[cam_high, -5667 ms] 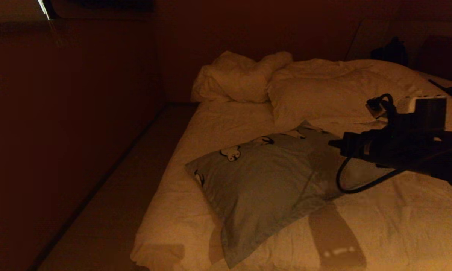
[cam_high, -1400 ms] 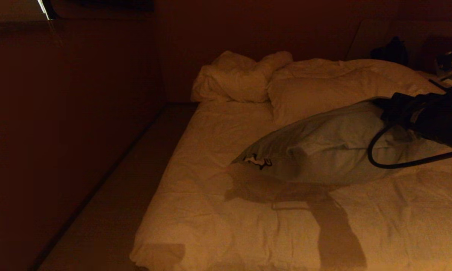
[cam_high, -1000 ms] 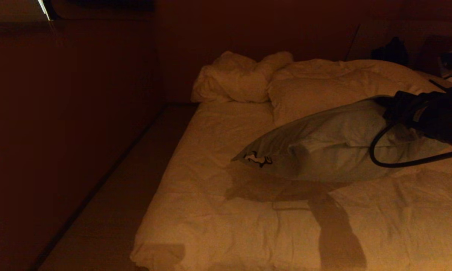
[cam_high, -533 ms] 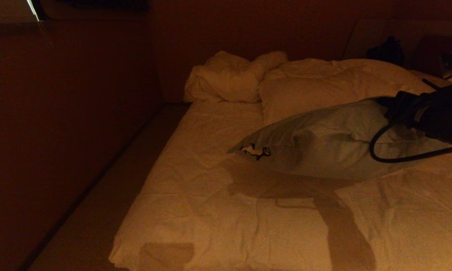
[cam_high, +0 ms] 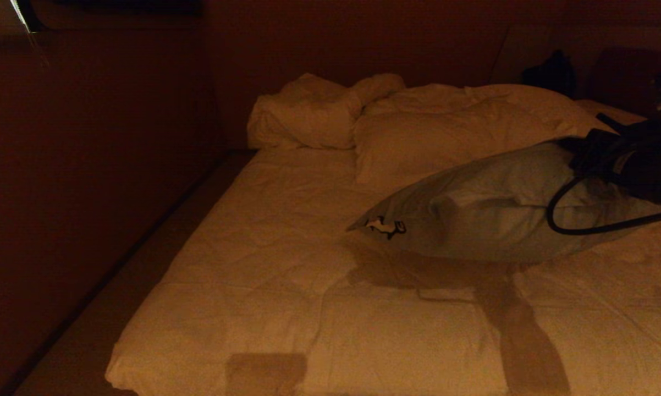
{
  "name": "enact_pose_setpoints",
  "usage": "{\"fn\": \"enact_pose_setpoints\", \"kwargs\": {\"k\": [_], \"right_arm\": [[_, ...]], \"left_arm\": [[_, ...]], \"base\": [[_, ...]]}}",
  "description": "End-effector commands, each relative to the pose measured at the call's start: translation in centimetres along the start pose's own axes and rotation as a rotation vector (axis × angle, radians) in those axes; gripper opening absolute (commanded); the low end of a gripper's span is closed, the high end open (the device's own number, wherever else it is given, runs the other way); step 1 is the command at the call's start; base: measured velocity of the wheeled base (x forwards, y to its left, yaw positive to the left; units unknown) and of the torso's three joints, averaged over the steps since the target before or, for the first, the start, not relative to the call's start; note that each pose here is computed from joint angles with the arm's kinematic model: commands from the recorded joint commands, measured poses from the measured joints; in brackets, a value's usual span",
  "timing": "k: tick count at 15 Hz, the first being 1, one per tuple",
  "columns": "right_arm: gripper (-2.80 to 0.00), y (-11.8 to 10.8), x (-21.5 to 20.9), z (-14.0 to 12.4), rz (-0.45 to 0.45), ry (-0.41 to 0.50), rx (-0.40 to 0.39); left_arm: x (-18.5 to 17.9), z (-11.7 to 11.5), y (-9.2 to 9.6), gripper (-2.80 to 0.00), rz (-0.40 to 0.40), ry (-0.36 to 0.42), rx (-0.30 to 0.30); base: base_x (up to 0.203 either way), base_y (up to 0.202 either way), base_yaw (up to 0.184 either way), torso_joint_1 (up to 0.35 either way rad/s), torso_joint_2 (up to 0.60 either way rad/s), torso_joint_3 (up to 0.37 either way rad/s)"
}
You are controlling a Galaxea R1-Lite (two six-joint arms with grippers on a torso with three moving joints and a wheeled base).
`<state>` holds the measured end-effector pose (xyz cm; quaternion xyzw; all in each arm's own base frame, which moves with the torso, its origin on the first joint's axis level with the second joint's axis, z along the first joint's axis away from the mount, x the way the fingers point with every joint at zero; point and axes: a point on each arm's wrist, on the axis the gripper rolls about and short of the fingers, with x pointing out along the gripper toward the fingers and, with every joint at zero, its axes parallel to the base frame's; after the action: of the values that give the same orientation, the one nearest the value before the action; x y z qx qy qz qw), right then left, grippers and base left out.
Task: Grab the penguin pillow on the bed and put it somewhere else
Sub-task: Move to the head of the bed
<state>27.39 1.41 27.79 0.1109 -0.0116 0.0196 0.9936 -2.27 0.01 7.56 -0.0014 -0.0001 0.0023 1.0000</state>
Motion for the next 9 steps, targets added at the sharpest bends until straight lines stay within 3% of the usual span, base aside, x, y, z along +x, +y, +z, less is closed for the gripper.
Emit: {"fn": "enact_pose_setpoints", "kwargs": {"k": [1, 9], "right_arm": [[-2.8, -0.43, 0.01, 0.27, -0.014, -0.011, 0.001], [-2.8, -0.9, 0.14, 0.33, -0.028, -0.013, 0.0]], "left_arm": [[0.03, -0.08, 0.0, -2.8, 0.0, 0.003, 0.0], [0.03, -0.08, 0.0, -2.8, 0.001, 0.003, 0.0]], "base": [[0.0, -0.193, 0.0, 0.007, 0.0, 0.002], [0.0, -0.194, 0.0, 0.004, 0.0, 0.0]]}}
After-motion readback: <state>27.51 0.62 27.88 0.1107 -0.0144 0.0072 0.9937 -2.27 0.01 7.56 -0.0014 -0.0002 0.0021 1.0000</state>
